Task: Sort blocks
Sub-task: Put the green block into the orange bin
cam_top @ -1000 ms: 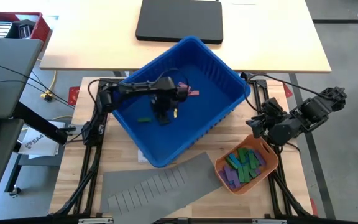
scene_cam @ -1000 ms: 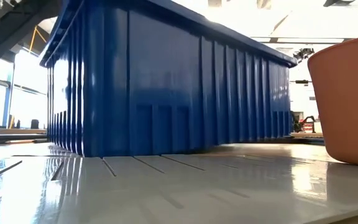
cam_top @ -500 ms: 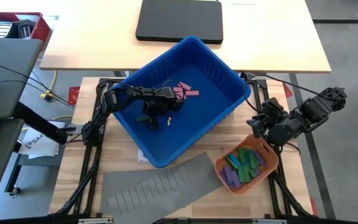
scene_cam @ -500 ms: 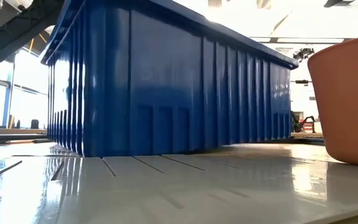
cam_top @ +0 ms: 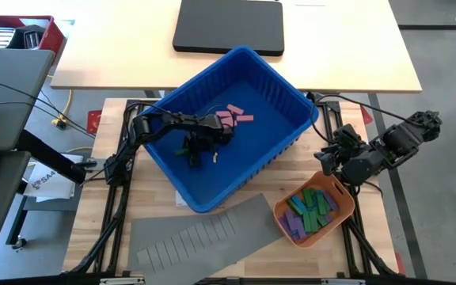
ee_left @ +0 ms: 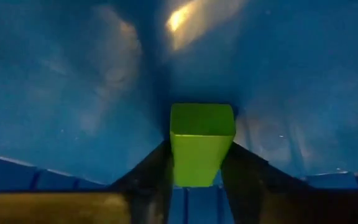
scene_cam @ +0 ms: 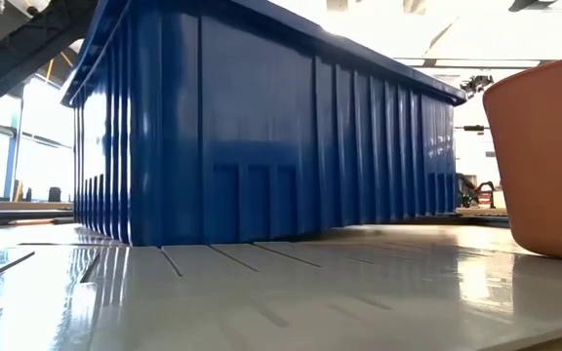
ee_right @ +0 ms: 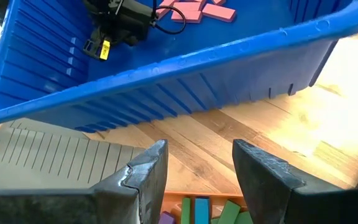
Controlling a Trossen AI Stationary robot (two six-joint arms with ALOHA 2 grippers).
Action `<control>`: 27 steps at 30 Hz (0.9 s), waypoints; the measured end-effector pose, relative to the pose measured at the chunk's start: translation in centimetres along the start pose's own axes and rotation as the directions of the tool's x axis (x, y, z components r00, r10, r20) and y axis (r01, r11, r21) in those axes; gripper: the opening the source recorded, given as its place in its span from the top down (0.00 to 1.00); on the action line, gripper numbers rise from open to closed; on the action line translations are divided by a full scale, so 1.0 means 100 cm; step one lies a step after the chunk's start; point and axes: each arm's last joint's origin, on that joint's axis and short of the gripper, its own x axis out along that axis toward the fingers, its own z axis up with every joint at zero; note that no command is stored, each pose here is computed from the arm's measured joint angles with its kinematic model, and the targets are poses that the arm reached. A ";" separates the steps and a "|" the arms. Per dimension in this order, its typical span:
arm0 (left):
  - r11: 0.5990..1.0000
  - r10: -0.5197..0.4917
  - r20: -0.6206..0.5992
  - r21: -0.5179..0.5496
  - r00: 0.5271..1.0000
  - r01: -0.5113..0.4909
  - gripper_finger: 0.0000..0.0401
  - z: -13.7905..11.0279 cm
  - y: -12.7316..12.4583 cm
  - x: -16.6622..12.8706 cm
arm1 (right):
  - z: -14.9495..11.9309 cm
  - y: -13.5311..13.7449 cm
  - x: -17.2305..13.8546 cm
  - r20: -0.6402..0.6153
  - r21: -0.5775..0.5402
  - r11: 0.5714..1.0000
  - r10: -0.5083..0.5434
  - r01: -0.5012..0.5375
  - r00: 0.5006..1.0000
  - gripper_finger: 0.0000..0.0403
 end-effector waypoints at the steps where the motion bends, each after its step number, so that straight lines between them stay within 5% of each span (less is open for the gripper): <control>1: 1.000 -0.001 0.001 0.004 1.000 0.001 0.77 0.000 0.000 0.000 | 0.000 0.000 0.000 0.000 0.000 1.000 0.000 0.000 1.000 0.56; 10: 1.000 0.020 0.176 -0.024 0.984 -0.016 0.78 -0.005 0.010 -0.045 | 0.003 0.006 -0.002 0.006 0.007 0.999 0.043 -0.043 0.999 0.56; 16: 0.995 -0.046 0.479 -0.060 0.876 0.085 0.78 -0.037 0.025 -0.124 | 0.018 0.023 -0.004 0.051 -0.039 0.991 0.127 -0.125 0.991 0.56; 19: 0.982 -0.111 0.651 -0.045 0.751 0.184 0.78 -0.063 0.033 -0.165 | 0.032 0.032 -0.005 0.087 -0.039 0.978 0.207 -0.204 0.974 0.56; 22: 0.961 -0.190 0.808 0.037 0.557 0.274 0.78 -0.089 0.039 -0.202 | 0.051 0.040 -0.003 0.152 -0.052 0.959 0.284 -0.279 0.947 0.56; 27: 0.892 -0.352 0.931 0.302 0.095 0.336 0.78 -0.130 0.048 -0.254 | 0.081 0.042 0.006 0.213 -0.059 0.932 0.361 -0.356 0.908 0.54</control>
